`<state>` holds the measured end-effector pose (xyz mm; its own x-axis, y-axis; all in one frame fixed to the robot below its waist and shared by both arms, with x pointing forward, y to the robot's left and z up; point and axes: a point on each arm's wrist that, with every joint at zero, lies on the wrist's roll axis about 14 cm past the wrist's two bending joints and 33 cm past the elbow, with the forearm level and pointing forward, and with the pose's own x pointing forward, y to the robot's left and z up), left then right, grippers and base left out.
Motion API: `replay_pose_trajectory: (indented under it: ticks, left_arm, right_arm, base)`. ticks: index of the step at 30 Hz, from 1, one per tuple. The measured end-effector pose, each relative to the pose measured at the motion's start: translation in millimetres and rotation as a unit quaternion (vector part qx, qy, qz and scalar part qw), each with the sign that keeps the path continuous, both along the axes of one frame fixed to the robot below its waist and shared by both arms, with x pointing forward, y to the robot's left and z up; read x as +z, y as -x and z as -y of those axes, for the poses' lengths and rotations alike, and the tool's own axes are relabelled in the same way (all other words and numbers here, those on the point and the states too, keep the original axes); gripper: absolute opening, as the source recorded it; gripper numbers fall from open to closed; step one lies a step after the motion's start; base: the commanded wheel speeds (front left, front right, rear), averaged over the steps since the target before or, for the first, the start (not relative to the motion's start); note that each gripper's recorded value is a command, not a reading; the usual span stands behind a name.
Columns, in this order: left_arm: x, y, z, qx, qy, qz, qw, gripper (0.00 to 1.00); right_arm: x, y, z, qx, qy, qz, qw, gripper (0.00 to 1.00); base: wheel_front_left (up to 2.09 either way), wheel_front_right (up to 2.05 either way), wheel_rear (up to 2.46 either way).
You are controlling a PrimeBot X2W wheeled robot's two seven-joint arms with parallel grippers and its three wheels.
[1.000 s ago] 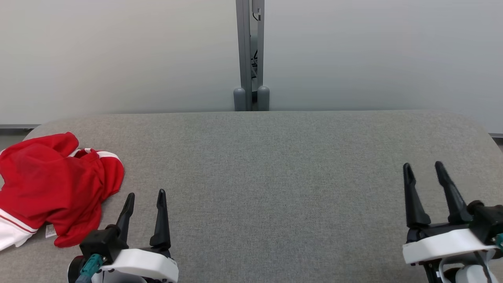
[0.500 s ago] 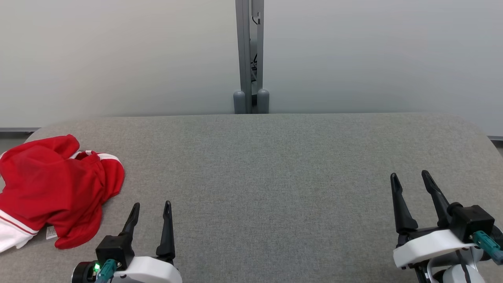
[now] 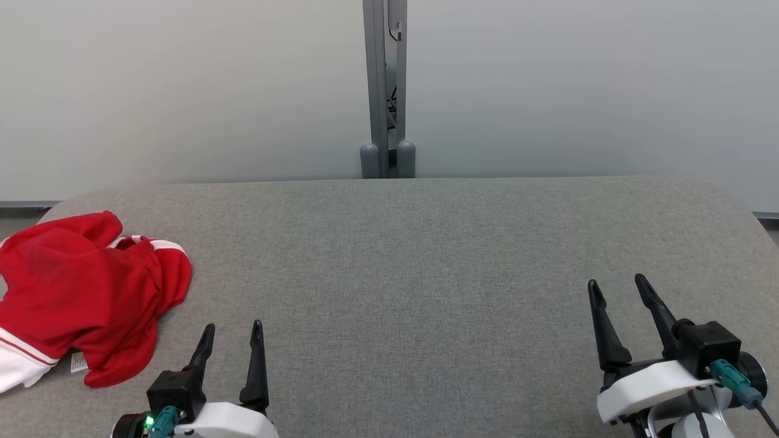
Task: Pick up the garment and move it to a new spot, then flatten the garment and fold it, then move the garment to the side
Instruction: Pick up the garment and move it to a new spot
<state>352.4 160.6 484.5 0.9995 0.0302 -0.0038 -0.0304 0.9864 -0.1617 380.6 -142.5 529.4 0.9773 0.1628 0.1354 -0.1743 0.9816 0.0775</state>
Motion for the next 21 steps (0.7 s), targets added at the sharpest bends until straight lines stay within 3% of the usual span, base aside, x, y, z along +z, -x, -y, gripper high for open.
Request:
replay_pose_trajectory:
  ticks: [15,21]
  left_arm:
    - [-0.9,2.4,-4.0,0.005,0.006,-0.001,1.0,1.0]
    - [-1.5,12.5,-26.5,0.039,0.007,0.0,0.999,1.0]
  right_arm:
    - [0.3,-4.0,-5.9,0.008,-0.006,-0.001,1.0,1.0]
    - [-4.9,-9.2,-32.5,0.045,-0.019,-0.011,0.999,1.0]
  base:
    - [0.0,0.0,0.0]
    - [0.0,0.0,0.0]
